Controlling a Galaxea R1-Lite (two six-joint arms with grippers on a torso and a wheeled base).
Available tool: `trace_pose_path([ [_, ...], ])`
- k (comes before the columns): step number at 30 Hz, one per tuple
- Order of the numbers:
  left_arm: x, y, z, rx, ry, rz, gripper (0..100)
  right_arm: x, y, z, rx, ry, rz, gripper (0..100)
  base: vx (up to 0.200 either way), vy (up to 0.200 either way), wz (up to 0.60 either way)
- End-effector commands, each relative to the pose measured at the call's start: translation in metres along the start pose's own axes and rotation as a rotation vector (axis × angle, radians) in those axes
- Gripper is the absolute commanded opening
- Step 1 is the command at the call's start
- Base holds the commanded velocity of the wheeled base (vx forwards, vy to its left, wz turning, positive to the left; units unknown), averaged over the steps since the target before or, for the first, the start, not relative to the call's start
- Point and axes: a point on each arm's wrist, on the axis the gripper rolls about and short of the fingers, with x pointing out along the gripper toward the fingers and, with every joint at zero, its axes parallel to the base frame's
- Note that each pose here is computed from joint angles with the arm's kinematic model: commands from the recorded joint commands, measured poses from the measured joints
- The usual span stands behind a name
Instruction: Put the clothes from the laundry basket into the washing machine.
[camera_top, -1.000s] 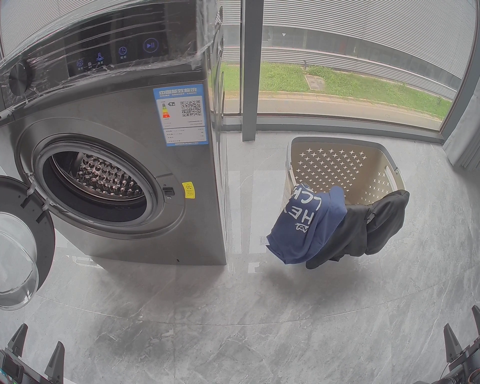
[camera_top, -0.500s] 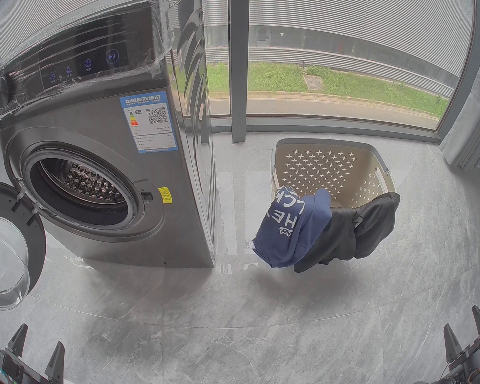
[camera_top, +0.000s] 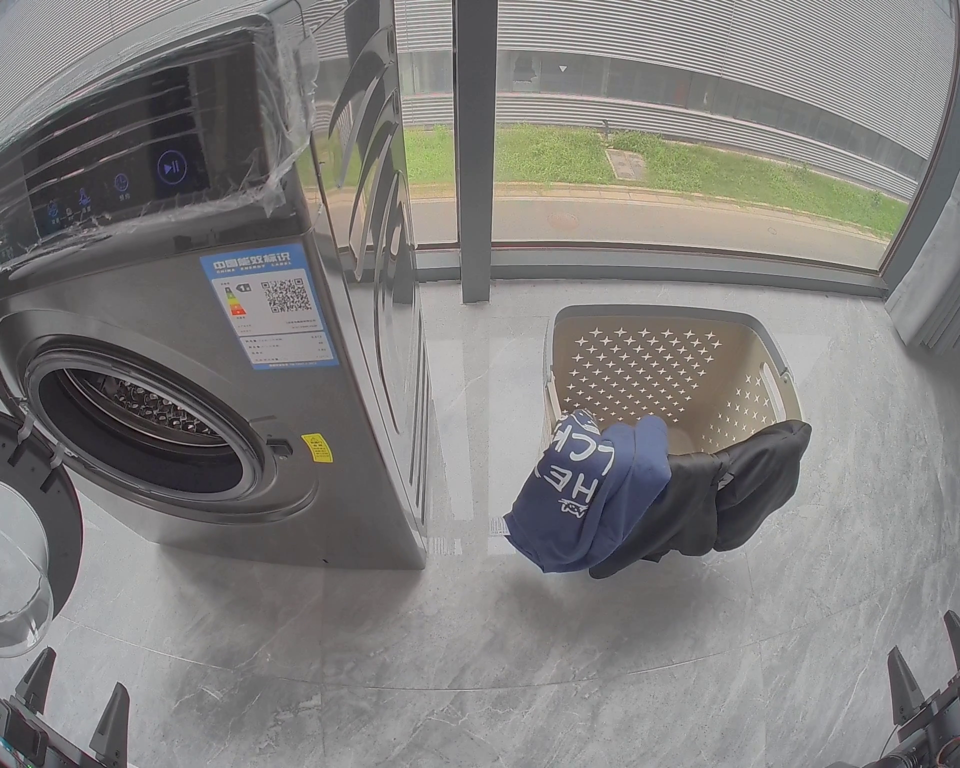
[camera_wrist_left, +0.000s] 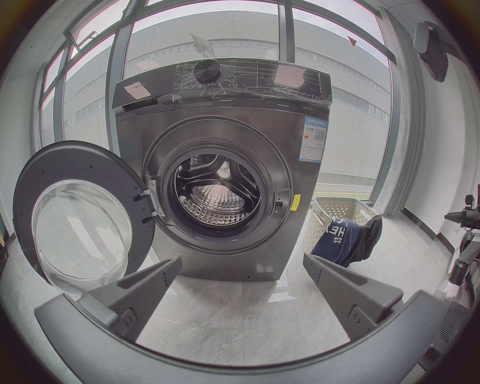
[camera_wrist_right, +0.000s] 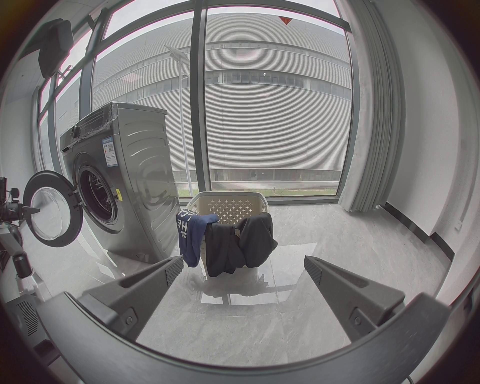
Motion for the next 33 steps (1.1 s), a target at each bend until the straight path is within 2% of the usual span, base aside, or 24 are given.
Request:
trace_pose_path([
  [1,0.0003,0.0002,-0.0038,0.0,0.005,0.001,100,0.0,0.0,-0.0052,-0.001,0.001,0.001,100,0.0,-0.2,0.0],
  [23,0.0003,0.0002,-0.0038,0.0,0.005,0.001,100,0.0,0.0,-0.0052,-0.001,0.001,0.001,100,0.0,-0.2,0.0],
  [33,0.0003,0.0002,-0.0038,0.0,0.005,0.001,100,0.0,0.0,-0.0052,-0.001,0.001,0.001,100,0.0,0.0,0.0],
])
